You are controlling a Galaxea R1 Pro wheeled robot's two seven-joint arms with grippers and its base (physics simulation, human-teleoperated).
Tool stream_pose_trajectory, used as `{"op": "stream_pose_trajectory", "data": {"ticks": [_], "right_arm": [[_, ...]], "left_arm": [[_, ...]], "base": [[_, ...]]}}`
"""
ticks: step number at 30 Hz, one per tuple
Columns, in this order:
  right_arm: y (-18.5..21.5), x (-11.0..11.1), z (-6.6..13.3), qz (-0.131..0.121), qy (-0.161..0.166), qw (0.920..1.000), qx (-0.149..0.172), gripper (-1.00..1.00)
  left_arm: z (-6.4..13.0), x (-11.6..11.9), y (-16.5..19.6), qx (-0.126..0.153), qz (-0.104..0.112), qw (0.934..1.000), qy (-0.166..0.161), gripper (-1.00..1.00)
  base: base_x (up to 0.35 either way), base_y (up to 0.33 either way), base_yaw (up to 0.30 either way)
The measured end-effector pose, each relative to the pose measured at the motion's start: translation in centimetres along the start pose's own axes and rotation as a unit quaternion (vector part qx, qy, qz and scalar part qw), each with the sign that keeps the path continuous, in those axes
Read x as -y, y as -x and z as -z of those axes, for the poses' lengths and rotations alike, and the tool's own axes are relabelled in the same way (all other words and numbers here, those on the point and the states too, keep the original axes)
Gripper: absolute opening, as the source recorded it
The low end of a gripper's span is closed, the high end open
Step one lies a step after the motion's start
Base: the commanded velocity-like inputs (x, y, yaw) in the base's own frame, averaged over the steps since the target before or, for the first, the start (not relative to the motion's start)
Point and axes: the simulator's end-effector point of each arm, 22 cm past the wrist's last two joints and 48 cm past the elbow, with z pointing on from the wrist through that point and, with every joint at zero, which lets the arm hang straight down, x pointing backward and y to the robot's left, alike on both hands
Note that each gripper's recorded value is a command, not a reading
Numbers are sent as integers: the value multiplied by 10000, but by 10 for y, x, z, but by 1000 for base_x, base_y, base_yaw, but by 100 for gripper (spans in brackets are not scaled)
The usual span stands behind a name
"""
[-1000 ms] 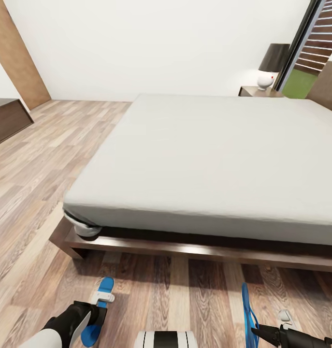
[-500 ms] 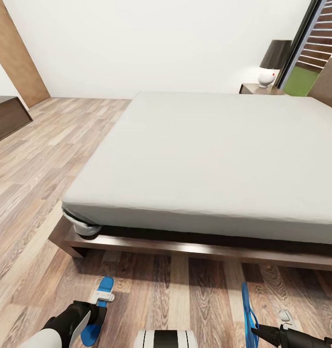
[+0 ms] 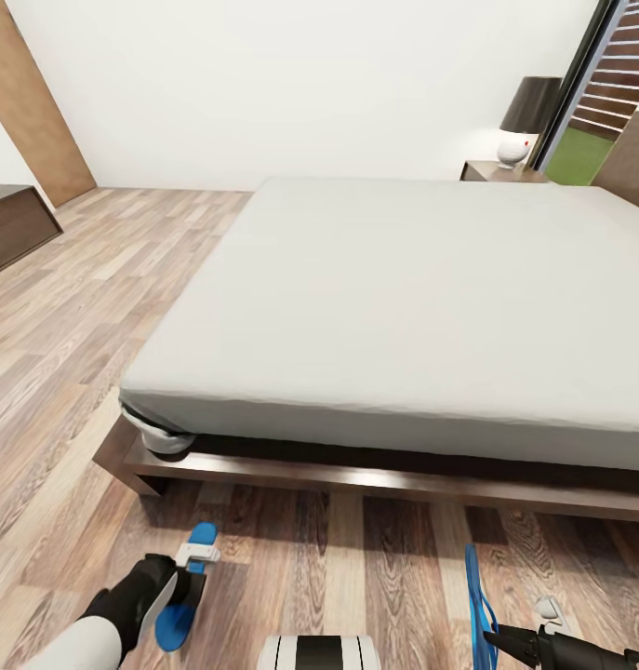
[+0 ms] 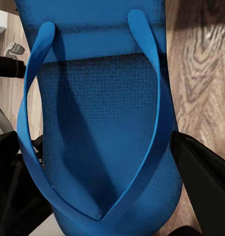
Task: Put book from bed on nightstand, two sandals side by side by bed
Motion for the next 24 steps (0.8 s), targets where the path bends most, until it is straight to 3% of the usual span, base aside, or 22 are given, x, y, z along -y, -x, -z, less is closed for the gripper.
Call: {"op": "stream_pose_trajectory", "data": {"ticks": [4,10,24], "right_arm": [[0,0,0,-1,-2,10000,0,-100],[0,0,0,0,-1,10000,0,-100],[-13,10,-3,-180,-37,9998,-106,-100]], "left_arm": [[3,-2,-1,-184,23,9998,11,-100],[7,-2,10,-128,28,9999,20,-100],[-8,1,-5,-315,-1,9995,-4,-100]], "base": [[0,0,0],[0,0,0],[0,0,0]]}}
